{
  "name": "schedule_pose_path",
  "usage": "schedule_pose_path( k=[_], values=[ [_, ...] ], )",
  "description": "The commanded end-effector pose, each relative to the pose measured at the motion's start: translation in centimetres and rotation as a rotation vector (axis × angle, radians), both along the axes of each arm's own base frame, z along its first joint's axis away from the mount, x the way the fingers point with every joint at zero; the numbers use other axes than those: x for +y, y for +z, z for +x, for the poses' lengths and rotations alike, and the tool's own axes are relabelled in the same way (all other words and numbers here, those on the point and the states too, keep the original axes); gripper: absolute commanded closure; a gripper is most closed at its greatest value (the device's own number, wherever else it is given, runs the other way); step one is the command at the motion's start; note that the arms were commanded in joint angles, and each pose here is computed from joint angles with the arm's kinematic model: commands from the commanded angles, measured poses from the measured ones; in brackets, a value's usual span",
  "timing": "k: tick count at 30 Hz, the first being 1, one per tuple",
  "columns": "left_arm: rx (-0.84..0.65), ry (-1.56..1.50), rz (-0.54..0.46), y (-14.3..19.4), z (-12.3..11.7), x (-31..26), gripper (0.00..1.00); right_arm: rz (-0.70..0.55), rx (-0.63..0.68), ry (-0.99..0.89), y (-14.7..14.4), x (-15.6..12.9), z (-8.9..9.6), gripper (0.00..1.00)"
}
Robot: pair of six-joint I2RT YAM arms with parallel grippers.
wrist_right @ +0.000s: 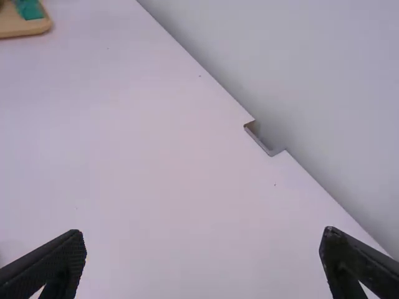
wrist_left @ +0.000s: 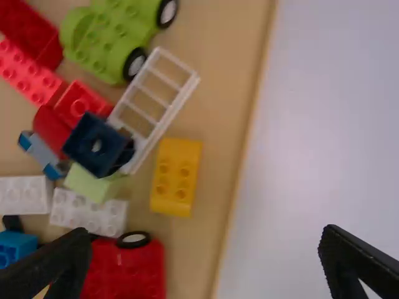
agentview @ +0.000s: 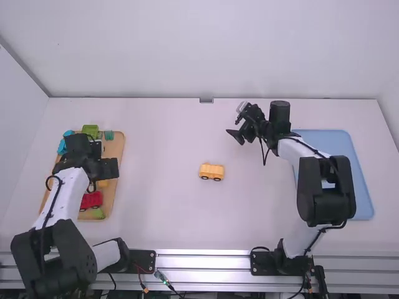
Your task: Assemble lego blocks to make yellow taxi
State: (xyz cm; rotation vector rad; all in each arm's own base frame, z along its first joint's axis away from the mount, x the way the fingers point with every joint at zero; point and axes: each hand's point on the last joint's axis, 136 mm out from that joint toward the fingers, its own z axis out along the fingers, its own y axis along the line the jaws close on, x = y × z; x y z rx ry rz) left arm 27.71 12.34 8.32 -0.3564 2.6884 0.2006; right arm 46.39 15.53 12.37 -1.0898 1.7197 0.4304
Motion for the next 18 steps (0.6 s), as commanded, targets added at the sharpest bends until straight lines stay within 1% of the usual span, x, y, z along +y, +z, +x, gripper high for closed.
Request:
schedule_pose_path(
  k=[1,2,4,5,6,7,12,15,17,18],
  values=[
    [0.010,-0.027,-0.043,-0.3,0.1,0.5,0.14,0.024,-0.031,0.006,2.2,0.7,0.4,0.01],
    [0.012,-0.031,-0.048,-0.5,0.1,0.6,0.15,0.023,-0.032,0.006,2.2,0.7,0.4,0.01],
    [0.028,-0.039,-0.067,-1.4,0.3,1.3,0.19,0.022,-0.031,0.007,2.1,0.7,0.3,0.01],
    [0.039,-0.034,-0.071,-1.7,0.4,1.6,0.21,0.022,-0.030,0.008,2.1,0.7,0.3,0.01],
    [0.070,-0.020,-0.073,-2.4,0.3,2.1,0.27,0.022,-0.029,0.009,2.1,0.8,0.3,0.01],
    [0.100,-0.015,-0.077,-2.9,0.1,2.2,0.28,0.023,-0.028,0.014,2.1,1.0,0.2,0.01],
    [0.204,-0.054,-0.102,-5.2,0.1,2.4,0.33,0.022,-0.030,0.016,2.1,1.1,0.2,0.01],
    [0.244,-0.046,-0.100,-6.5,0.2,2.8,0.40,0.022,-0.030,0.026,2.1,1.5,0.0,0.01],
    [0.257,-0.051,-0.106,-7.1,0.2,2.8,0.40,0.022,-0.030,0.028,2.1,1.7,0.0,0.01],
    [0.261,-0.052,-0.107,-7.5,0.2,3.0,0.44,0.022,-0.030,0.029,2.1,1.7,0.0,0.01]
  ],
)
